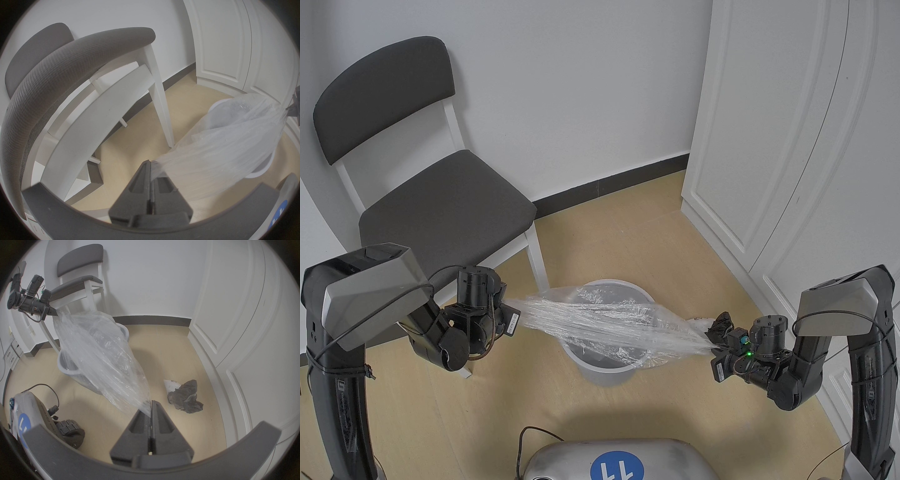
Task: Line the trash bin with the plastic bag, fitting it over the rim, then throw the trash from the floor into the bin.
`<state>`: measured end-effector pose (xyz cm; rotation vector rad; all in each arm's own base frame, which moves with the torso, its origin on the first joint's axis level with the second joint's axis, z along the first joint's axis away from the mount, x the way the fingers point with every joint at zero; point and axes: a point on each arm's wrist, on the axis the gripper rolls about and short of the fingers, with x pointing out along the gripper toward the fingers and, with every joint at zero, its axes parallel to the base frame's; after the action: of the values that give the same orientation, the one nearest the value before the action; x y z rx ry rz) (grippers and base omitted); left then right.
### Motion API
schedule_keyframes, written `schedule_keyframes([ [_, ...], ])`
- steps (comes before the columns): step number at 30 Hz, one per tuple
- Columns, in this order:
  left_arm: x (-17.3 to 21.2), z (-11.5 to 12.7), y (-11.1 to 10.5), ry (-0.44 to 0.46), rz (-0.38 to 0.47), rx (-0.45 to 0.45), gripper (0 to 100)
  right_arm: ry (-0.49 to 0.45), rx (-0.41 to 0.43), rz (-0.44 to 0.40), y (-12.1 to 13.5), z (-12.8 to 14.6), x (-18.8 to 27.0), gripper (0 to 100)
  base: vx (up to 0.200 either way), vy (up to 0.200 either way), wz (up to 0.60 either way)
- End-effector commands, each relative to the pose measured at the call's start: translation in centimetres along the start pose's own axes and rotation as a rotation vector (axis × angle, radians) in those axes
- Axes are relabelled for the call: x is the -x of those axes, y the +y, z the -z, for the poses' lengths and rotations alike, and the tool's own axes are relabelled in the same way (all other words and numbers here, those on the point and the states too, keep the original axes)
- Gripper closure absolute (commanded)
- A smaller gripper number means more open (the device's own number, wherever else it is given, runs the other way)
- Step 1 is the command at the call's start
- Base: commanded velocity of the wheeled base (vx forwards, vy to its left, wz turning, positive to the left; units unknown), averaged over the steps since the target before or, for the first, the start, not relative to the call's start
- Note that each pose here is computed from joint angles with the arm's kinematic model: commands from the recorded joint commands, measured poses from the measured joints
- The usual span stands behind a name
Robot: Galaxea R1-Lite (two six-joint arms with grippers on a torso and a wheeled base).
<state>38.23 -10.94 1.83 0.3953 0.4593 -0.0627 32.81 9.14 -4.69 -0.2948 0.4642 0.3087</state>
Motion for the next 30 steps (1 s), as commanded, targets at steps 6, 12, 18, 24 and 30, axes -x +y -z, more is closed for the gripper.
schedule_keyframes([
  [6,0.4,0.6,0.1,0.024,0.007,-0.011,100,0.012,0.021,-0.063,1.8,0.0,0.9,100,0.000,0.000,0.00],
  [12,0.9,1.3,-0.1,0.043,0.050,-0.067,100,0.024,0.027,-0.102,2.9,0.2,1.2,100,0.000,0.000,0.00],
  [18,0.2,1.6,-0.5,0.058,0.067,-0.069,100,-0.004,-0.053,-0.126,3.2,-0.4,0.6,100,0.000,0.000,0.00],
  [24,-0.4,0.7,0.3,0.026,0.041,-0.015,100,-0.084,-0.205,-0.125,2.5,-3.2,0.3,100,0.000,0.000,0.00],
  [30,-0.6,0.4,1.2,0.031,0.023,0.005,100,-0.108,-0.364,-0.151,1.4,-7.4,1.8,100,0.000,0.000,0.00],
])
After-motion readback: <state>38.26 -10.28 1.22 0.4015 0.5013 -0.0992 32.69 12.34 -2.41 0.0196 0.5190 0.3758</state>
